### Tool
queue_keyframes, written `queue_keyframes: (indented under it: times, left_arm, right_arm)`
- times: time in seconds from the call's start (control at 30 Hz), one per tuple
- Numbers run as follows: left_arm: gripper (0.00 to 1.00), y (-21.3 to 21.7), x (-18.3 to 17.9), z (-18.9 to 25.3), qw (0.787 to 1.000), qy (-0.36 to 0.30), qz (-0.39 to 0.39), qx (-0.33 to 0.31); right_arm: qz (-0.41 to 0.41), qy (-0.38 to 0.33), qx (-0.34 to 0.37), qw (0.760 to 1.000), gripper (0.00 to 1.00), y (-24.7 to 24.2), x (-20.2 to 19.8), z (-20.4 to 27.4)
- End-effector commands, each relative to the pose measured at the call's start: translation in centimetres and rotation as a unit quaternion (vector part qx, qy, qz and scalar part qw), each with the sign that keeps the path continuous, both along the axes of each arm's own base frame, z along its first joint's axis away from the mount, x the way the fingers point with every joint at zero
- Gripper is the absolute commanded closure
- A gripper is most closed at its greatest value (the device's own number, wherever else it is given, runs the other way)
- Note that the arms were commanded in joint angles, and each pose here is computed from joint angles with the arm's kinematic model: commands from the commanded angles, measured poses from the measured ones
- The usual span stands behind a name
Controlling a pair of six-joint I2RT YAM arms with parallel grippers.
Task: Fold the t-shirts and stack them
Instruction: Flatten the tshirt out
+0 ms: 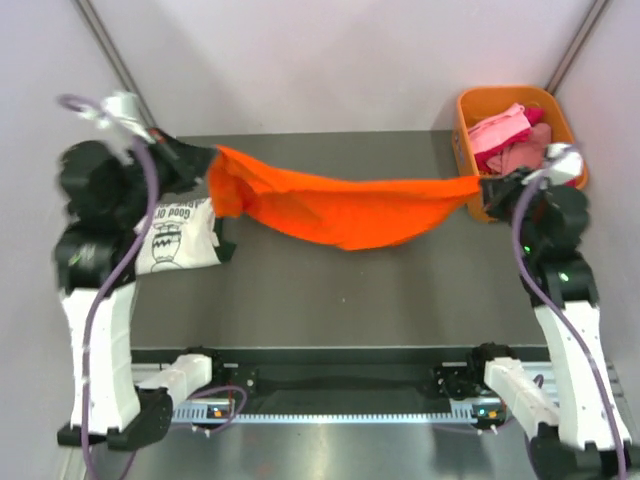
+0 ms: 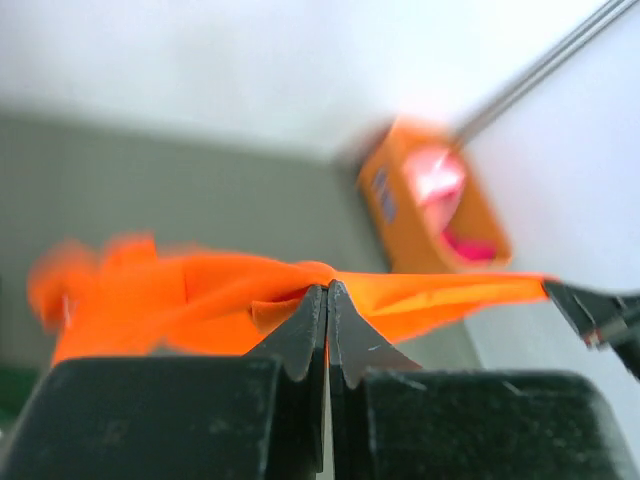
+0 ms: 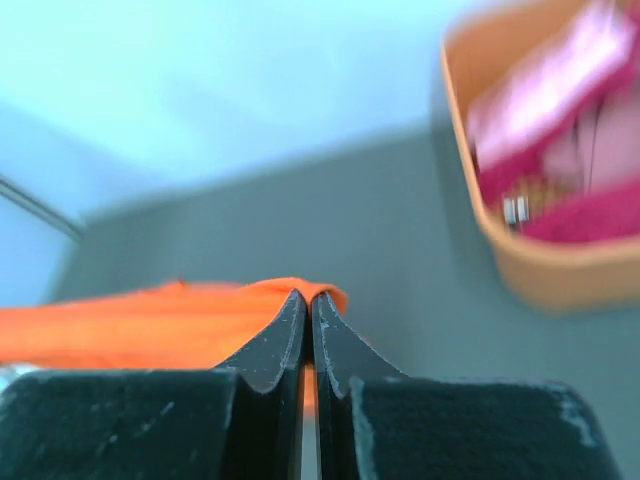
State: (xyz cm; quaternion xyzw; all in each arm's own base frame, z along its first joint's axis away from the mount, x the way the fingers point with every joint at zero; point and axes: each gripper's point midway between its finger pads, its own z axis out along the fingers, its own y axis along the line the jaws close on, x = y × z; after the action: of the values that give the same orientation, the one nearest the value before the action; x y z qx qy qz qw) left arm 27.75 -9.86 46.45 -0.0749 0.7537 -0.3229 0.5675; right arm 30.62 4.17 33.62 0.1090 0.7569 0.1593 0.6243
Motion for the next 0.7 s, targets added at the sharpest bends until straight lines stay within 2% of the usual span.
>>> queue_keyframes:
  times: [0.0,0.1,0.13,0.17,0.2,0.23,0.27,0.3,0.37,0.47,0.6,0.63,0.67]
  left_arm:
    - [1.0,2.2,-8.8,11.8,0.981,-0.185,0.05,-0.007]
    - [1.0,2.2,-12.7,17.3,0.957,-0.284,0.046,-0.033]
    - [1.0,2.3,-14.3,19.9,0.941,-0.332,0.044,-0.045]
    - [1.0,2.2,-14.9,20.9,0.936,-0.346,0.038,-0.058]
    - [1.0,2.1,-13.8,21.4,0.936,-0.345,0.037,-0.063]
    - [1.0,2.1,-14.5,23.0,0.928,-0.364,0.036,-0.07]
    - [1.0,1.8,-13.8,23.4,0.929,-0.36,0.029,-0.075]
    - [1.0,1.5,-11.1,23.3,0.936,-0.344,0.025,-0.077]
    - [1.0,1.0,-8.9,23.7,0.936,-0.339,0.014,-0.09]
    - [1.0,0.5,-3.3,22.3,0.947,-0.306,0.012,-0.098]
    - [1.0,1.1,3.5,21.0,0.944,-0.309,0.041,-0.111]
    - [1.0,1.7,4.7,21.0,0.941,-0.311,0.059,-0.116]
    - [1.0,1.7,7.7,19.7,0.946,-0.295,0.067,-0.113]
  right_arm:
    - [-0.018,-0.116,-0.003,0.993,1.0,-0.9,-4.7,8.5]
    - [-0.054,-0.165,0.001,0.985,1.0,-2.3,-7.1,12.2]
    - [-0.06,-0.172,0.002,0.983,1.0,-2.6,-7.4,12.9]
    - [-0.071,-0.186,0.003,0.98,1.0,-3.0,-8.0,14.3]
    - [-0.074,-0.189,0.004,0.979,1.0,-3.1,-8.0,14.8]
    - [-0.076,-0.186,0.005,0.98,1.0,-3.1,-7.5,15.0]
    - [-0.08,-0.193,0.008,0.978,1.0,-3.3,-7.6,16.1]
    - [-0.081,-0.189,0.008,0.979,1.0,-3.3,-7.2,16.1]
    - [-0.083,-0.176,0.01,0.981,1.0,-3.2,-5.6,16.4]
    - [-0.083,-0.151,0.01,0.985,1.0,-3.0,-2.8,16.1]
    - [-0.085,-0.121,0.007,0.989,1.0,-2.8,1.7,15.8]
    - [-0.082,-0.096,0.006,0.992,1.0,-2.6,4.1,14.6]
    - [-0.075,-0.105,0.011,0.992,1.0,-2.3,4.7,16.0]
